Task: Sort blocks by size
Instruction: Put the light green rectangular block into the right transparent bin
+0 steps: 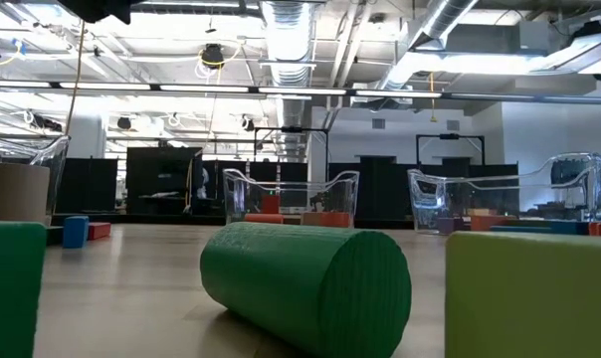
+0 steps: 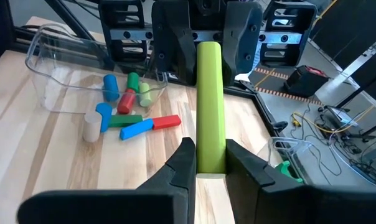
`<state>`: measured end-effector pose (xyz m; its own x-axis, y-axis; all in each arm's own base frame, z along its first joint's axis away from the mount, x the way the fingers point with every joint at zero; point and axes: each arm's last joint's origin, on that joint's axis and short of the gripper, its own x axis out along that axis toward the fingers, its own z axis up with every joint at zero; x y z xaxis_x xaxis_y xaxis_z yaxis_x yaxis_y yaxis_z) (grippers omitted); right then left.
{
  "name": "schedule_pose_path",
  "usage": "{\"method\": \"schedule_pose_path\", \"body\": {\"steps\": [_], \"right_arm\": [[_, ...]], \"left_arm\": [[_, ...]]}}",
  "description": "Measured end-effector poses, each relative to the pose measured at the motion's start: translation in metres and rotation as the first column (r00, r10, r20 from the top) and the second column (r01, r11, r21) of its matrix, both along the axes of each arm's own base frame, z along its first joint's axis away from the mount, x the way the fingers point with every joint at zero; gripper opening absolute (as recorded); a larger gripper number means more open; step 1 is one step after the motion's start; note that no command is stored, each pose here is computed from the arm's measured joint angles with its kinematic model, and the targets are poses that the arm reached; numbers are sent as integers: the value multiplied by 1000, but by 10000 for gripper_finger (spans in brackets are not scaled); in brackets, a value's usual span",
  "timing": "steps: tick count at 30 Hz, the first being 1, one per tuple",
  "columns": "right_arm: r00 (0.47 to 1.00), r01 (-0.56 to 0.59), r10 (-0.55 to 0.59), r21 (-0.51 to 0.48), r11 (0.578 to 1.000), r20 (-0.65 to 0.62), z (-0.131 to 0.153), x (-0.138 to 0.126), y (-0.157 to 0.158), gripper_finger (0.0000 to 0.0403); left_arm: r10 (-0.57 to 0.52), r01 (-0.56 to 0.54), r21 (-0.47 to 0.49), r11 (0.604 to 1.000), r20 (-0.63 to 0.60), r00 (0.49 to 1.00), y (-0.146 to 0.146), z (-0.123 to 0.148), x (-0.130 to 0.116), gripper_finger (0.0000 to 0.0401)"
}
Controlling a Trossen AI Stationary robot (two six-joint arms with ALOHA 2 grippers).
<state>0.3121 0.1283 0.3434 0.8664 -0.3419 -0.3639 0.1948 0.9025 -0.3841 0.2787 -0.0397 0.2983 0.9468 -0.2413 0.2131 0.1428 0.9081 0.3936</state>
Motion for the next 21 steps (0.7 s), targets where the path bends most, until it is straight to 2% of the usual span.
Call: {"method": "schedule_pose_path", "body": {"steps": [6,11,15,21], "right_arm": [[1000,2,-2,-4,1000,-17,-2,-1,0,84],[996,34,-34,7,999,-83,-9,-5,-3,83],[986,91,-89,7,996,-139,-16,-11,-6,83],[962,159,-153,5,987,-228,-25,-20,-12,83]], "left_arm": [[3,-3,3,1000,-30,1000,0,-3,1,73],[9,-8,13,1000,-53,999,0,-5,1,81],[-9,10,18,1000,-48,999,-1,-4,0,106],[69,-66,32,997,-101,992,1,-10,2,158]]}}
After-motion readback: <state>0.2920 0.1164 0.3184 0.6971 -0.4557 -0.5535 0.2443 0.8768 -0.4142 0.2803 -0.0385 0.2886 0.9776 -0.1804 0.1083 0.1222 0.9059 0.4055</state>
